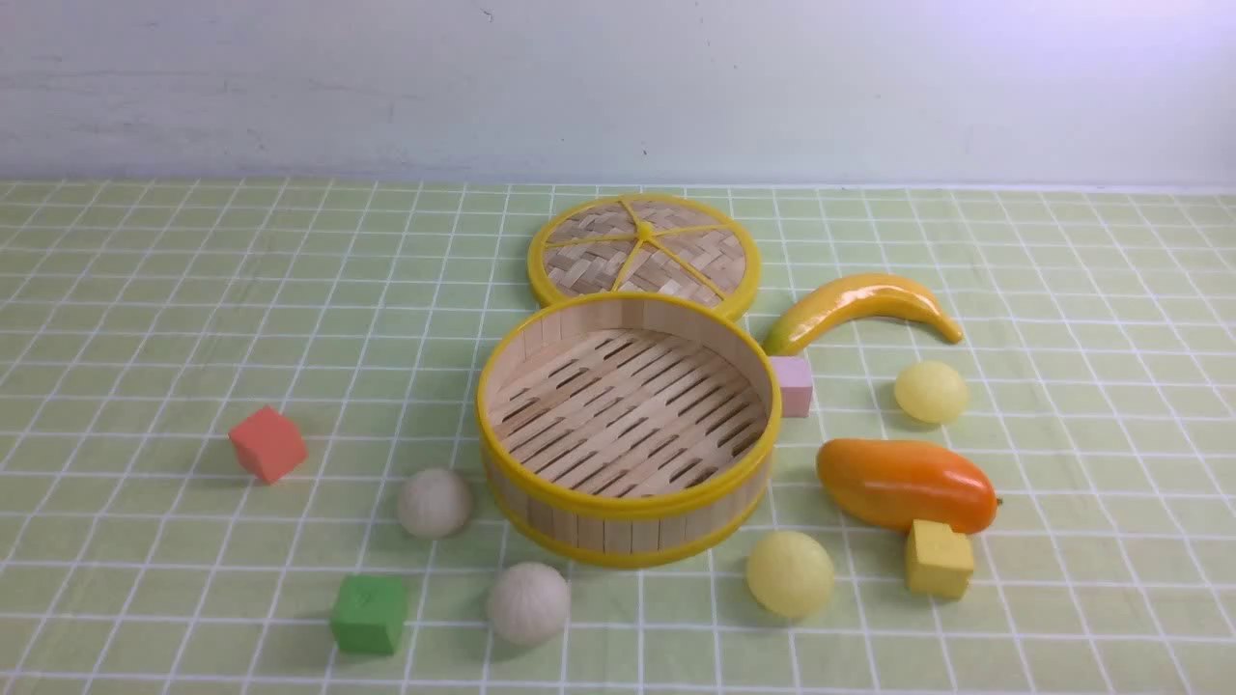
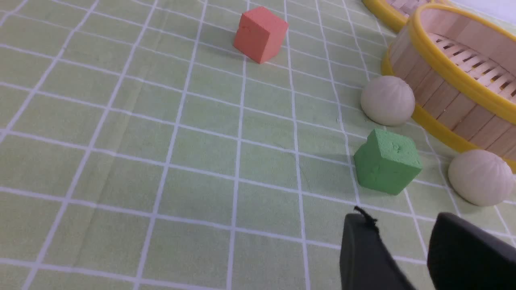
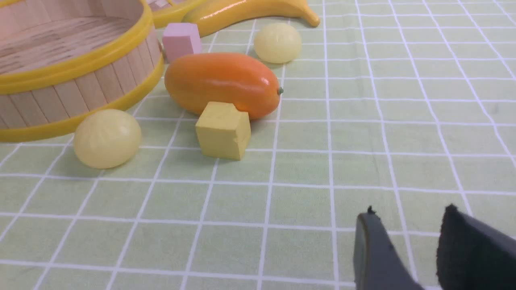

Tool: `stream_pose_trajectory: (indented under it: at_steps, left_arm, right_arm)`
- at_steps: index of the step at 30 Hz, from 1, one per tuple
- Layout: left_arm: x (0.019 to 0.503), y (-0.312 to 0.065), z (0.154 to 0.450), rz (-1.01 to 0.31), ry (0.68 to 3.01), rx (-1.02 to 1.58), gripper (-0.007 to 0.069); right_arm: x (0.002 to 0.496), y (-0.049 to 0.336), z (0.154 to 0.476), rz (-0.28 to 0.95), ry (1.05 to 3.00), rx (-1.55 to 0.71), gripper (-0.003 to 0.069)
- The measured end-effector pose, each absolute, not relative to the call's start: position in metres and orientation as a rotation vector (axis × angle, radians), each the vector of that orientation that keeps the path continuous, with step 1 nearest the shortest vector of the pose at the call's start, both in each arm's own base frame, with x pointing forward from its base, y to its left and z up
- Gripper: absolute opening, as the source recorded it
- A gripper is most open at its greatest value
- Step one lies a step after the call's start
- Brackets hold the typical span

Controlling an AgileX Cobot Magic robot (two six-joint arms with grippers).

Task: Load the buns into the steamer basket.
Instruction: Use the left arm to grab a steamed stuffed bun

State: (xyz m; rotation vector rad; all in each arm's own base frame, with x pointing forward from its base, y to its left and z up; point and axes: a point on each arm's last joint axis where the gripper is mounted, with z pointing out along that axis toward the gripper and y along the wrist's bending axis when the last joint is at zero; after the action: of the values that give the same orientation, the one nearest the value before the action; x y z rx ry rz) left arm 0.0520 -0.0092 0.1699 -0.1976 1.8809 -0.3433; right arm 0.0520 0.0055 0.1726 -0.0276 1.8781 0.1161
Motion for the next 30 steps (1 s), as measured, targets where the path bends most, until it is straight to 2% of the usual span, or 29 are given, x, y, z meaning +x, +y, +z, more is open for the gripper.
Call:
stream_pose_trajectory:
  at_steps: [18,20,26,30]
  left_arm:
    - [0.052,-0.009,0.17,-0.345,1.874,-0.198,0.0237]
    - [0.053,-0.01,0.174,-0.404,1.828,-0.246,0.0237]
    - [0.056,-0.012,0.192,-0.822,1.582,-0.62,0.0237]
    - [0.056,-0.007,0.202,-0.912,1.431,-0.71,0.0233]
  right_arm:
    - [0.052,0.005,0.173,0.116,1.878,-0.028,0.0241]
    - [0.052,0.005,0.173,0.116,1.878,-0.028,0.0241]
    - [0.052,0.005,0.173,0.116,1.878,-0.028,0.0241]
    - [0.052,0.005,0.173,0.116,1.878,-0.028,0.0241]
